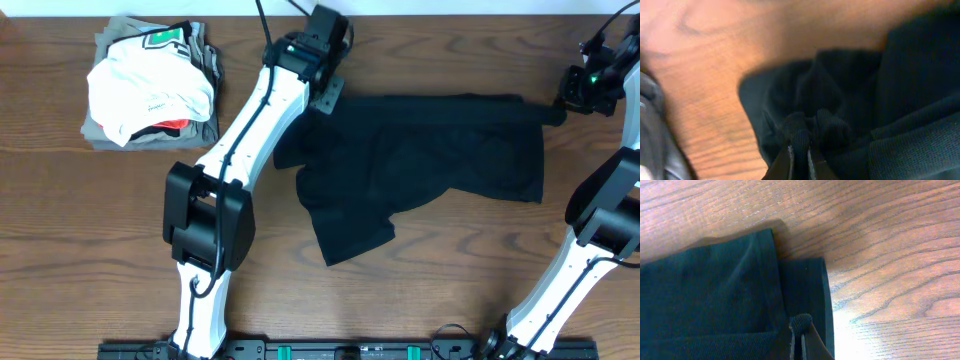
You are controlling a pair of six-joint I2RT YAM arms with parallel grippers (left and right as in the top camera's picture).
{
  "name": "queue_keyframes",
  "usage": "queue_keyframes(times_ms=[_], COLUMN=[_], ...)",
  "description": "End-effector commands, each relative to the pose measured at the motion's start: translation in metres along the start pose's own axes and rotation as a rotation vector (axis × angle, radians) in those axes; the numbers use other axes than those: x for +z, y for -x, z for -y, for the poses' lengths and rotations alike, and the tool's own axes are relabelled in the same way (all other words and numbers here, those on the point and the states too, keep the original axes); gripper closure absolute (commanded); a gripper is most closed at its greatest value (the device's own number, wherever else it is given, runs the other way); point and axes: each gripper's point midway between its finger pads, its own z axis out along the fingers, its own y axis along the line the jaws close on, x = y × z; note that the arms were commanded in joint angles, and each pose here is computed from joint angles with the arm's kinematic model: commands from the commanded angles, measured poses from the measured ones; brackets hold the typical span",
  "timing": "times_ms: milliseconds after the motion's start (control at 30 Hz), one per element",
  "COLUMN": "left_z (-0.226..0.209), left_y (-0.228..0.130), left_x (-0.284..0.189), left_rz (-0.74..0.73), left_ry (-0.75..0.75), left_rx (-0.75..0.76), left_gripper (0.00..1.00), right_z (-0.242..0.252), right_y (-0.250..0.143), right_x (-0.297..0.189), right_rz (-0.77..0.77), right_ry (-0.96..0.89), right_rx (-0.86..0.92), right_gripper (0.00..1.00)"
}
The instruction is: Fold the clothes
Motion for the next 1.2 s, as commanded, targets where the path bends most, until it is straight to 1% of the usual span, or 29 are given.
queue_keyframes(times_ms=[0,33,100,133,200,233,300,400,467,533,633,733,767,833,900,933,1033,1167], left_z=[-0.011,-0.011,-0.011,-0.011,-0.011,-0.011,-0.011,-0.011,-0.011,-0.012,-0.012,-0.015,-0.016,-0.018,-0.02,-0.021,-0.024,-0.027], left_y=[-0.02,-0.023,-0.029,-0.031,-0.031,-0.03,-0.026,-0.02,-0.017,-0.016,-0.017,-0.017,-0.017,-0.017,-0.018,-0.018,-0.02,-0.025], left_x=[0.015,0.017,0.02,0.021,0.021,0.022,0.022,0.022,0.022,0.022,0.022,0.023,0.023,0.023,0.023,0.023,0.022,0.01], left_rz=[-0.064,-0.073,-0.089,-0.093,-0.093,-0.09,-0.075,-0.051,-0.039,-0.035,-0.035,-0.037,-0.037,-0.038,-0.038,-0.039,-0.046,-0.066], left_ry=[0.021,0.021,0.021,0.021,0.022,0.022,0.023,0.024,0.024,0.025,0.025,0.027,0.028,0.029,0.03,0.031,0.033,0.033], left_rx=[-0.005,-0.005,-0.002,-0.002,-0.002,-0.002,-0.004,-0.008,-0.009,-0.01,-0.011,-0.016,-0.019,-0.022,-0.025,-0.027,-0.033,-0.033], left_gripper=[0.94,0.89,0.54,0.44,0.18,0.12,0.04,0.02,0.0,0.02,0.02,0.02,0.02,0.02,0.02,0.02,0.02,0.02], right_z=[0.02,0.02,0.02,0.02,0.02,0.02,0.02,0.02,0.02,0.02,0.02,0.021,0.021,0.021,0.021,0.021,0.02,0.011], right_y=[0.006,0.006,0.006,0.006,0.006,0.006,0.006,0.006,0.005,0.005,0.004,-0.001,-0.004,-0.008,-0.011,-0.012,-0.016,-0.024], right_x=[-0.023,-0.023,-0.023,-0.023,-0.023,-0.023,-0.023,-0.023,-0.023,-0.023,-0.021,-0.016,-0.014,-0.012,-0.011,-0.011,-0.011,-0.012], right_rz=[0.047,0.047,0.047,0.047,0.047,0.047,0.045,0.044,0.044,0.043,0.038,0.011,0.001,-0.016,-0.026,-0.031,-0.047,-0.078], right_ry=[-0.073,-0.074,-0.073,-0.073,-0.073,-0.073,-0.073,-0.073,-0.073,-0.073,-0.073,-0.07,-0.069,-0.067,-0.066,-0.066,-0.064,-0.014], right_rx=[0.003,0.003,0.002,0.002,0.002,0.002,0.003,0.003,0.003,0.003,0.005,0.01,0.012,0.017,0.019,0.02,0.027,0.036], right_gripper=[0.99,0.99,0.99,0.99,0.99,0.99,0.99,0.99,0.97,0.92,0.89,0.82,0.76,0.69,0.67,0.67,0.74,0.91])
